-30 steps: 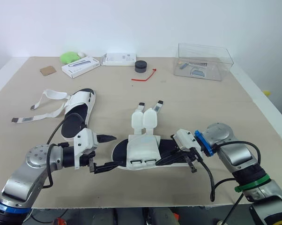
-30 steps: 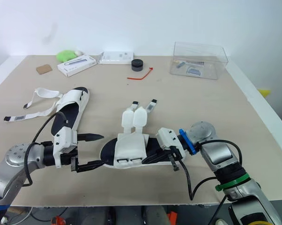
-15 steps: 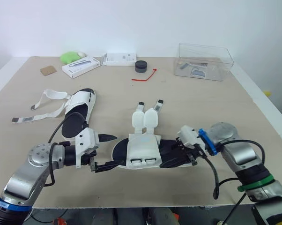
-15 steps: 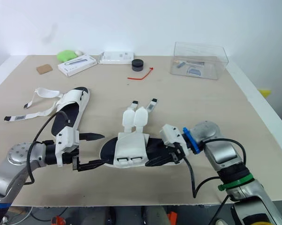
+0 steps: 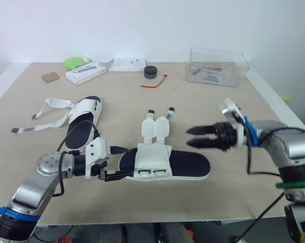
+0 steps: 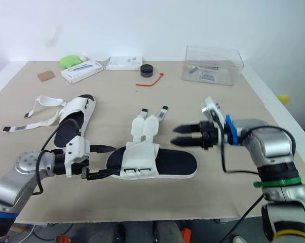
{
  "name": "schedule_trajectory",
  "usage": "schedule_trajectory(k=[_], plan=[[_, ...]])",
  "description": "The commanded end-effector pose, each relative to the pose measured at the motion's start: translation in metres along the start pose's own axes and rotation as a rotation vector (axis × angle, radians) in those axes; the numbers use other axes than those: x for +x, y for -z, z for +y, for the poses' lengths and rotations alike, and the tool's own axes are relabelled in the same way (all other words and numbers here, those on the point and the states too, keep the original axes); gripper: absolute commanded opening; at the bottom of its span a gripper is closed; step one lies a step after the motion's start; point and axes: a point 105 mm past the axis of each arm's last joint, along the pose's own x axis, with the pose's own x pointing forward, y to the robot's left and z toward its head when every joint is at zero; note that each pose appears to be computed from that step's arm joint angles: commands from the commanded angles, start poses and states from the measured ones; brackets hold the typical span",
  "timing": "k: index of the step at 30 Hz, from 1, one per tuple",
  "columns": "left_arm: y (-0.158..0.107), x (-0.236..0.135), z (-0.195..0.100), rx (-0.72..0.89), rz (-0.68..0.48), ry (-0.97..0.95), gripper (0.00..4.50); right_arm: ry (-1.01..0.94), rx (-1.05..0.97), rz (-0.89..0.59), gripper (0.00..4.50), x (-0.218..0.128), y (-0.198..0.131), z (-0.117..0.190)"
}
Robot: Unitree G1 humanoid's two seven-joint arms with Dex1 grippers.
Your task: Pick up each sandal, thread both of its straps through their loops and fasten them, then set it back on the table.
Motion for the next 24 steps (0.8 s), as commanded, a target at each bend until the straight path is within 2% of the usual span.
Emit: schedule_trajectory(k=[1, 2, 3, 7, 9, 18, 24], plan=[[0.000, 0.001, 0.003, 0.067, 0.022, 0.019, 2.20, 0.072, 0.174, -0.004, 3.24, -0.001, -0.006, -0.013], [0.001, 0.002, 0.003, 0.070, 0.028, 0.026, 1.78, 0.068, 0.235, 0.007, 3.24, 0.002, -0.006, -0.013], [0.002, 0.002, 0.003, 0.071, 0.031, 0.030, 1.62, 0.062, 0.283, 0.020, 3.24, 0.003, -0.005, -0.013], [0.003, 0.004, 0.003, 0.082, 0.035, 0.041, 0.36, 0.050, 0.427, 0.074, 3.24, 0.011, 0.004, -0.014], [0.003, 0.005, 0.003, 0.086, 0.032, 0.044, 0.04, 0.033, 0.479, 0.067, 3.24, 0.020, 0.003, -0.013], [0.001, 0.008, 0.001, 0.106, 0.027, 0.044, 0.04, 0.112, 0.582, -0.055, 3.24, 0.049, -0.005, -0.035], [0.002, 0.007, -0.001, 0.113, 0.034, 0.039, 0.04, 0.226, 0.612, -0.173, 3.24, 0.053, -0.010, -0.056]])
